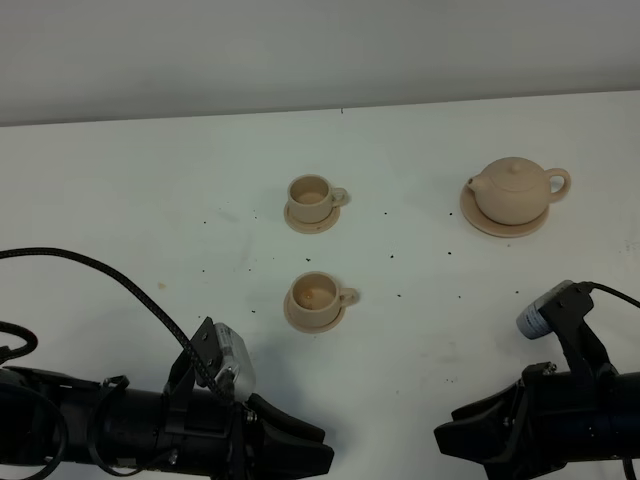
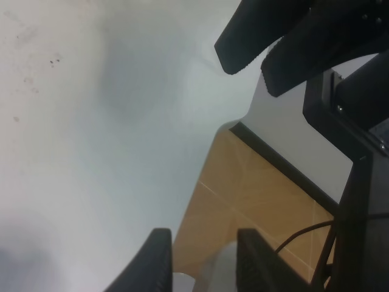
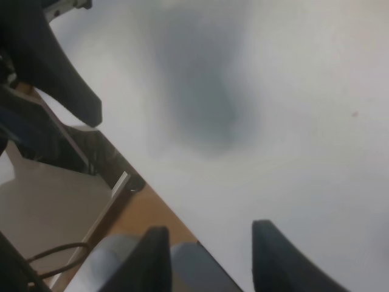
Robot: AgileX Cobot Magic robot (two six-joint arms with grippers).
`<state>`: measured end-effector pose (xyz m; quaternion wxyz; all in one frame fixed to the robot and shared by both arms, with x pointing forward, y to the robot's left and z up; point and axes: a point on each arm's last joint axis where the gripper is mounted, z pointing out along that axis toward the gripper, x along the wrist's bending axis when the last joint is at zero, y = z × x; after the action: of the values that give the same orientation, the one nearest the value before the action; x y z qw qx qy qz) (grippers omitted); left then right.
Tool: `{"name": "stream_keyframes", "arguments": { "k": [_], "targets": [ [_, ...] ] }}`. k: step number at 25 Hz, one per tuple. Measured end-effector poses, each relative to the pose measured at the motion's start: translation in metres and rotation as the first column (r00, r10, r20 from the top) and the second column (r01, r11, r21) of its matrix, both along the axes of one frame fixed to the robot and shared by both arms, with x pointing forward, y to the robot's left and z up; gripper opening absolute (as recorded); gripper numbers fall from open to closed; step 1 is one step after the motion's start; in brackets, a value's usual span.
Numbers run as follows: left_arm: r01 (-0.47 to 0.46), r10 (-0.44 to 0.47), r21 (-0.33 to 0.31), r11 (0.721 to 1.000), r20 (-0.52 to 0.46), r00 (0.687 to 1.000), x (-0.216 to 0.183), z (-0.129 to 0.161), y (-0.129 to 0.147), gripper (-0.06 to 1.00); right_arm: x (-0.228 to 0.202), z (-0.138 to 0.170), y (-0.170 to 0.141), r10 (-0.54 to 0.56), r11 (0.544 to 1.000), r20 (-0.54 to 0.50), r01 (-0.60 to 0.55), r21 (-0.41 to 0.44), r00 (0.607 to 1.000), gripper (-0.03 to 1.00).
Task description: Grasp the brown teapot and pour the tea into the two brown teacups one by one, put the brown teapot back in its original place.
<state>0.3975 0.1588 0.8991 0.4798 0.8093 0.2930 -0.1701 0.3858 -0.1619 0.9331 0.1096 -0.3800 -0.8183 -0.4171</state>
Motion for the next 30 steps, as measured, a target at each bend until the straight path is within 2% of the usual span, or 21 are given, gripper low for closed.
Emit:
{"name": "stream_keyframes", "arguments": {
  "k": [12, 16, 19, 22, 26, 29, 30],
  "targets": [
    [-0.009, 0.009, -0.001, 1.000, -0.014, 1.000, 0.000, 0.000, 0.000, 0.28, 0.000, 0.000, 0.000, 0.001, 1.000, 0.000, -0.001, 0.001, 1.000, 0.33],
    [-0.032, 0.032, -0.017, 0.999, -0.014, 0.999, 0.000, 0.009, 0.000, 0.28, 0.000, 0.000, 0.000, 0.005, 1.000, 0.000, -0.005, 0.000, 1.000, 0.33],
    [-0.064, 0.064, -0.009, 0.998, 0.023, 0.998, 0.000, 0.020, 0.002, 0.28, 0.000, 0.000, 0.000, 0.007, 1.000, 0.001, -0.007, -0.001, 1.000, 0.33],
    [-0.137, 0.133, 0.038, 0.990, 0.103, 0.986, 0.004, 0.033, 0.008, 0.28, 0.000, 0.000, 0.000, 0.007, 1.000, 0.001, -0.007, -0.001, 1.000, 0.33],
    [-0.308, 0.288, 0.084, 0.947, 0.191, 0.938, 0.009, 0.054, 0.019, 0.28, 0.005, -0.001, -0.002, -0.025, 0.999, 0.025, 0.026, -0.036, 0.999, 0.33],
    [-0.450, 0.420, 0.098, 0.888, 0.228, 0.878, 0.010, 0.068, 0.030, 0.28, 0.017, 0.005, 0.000, -0.066, 0.996, 0.073, 0.070, -0.053, 0.995, 0.33],
    [-0.504, 0.472, 0.099, 0.858, 0.234, 0.850, 0.010, 0.072, 0.034, 0.28, 0.021, 0.008, 0.001, -0.072, 0.996, 0.089, 0.076, -0.048, 0.993, 0.33]
  ]
}}
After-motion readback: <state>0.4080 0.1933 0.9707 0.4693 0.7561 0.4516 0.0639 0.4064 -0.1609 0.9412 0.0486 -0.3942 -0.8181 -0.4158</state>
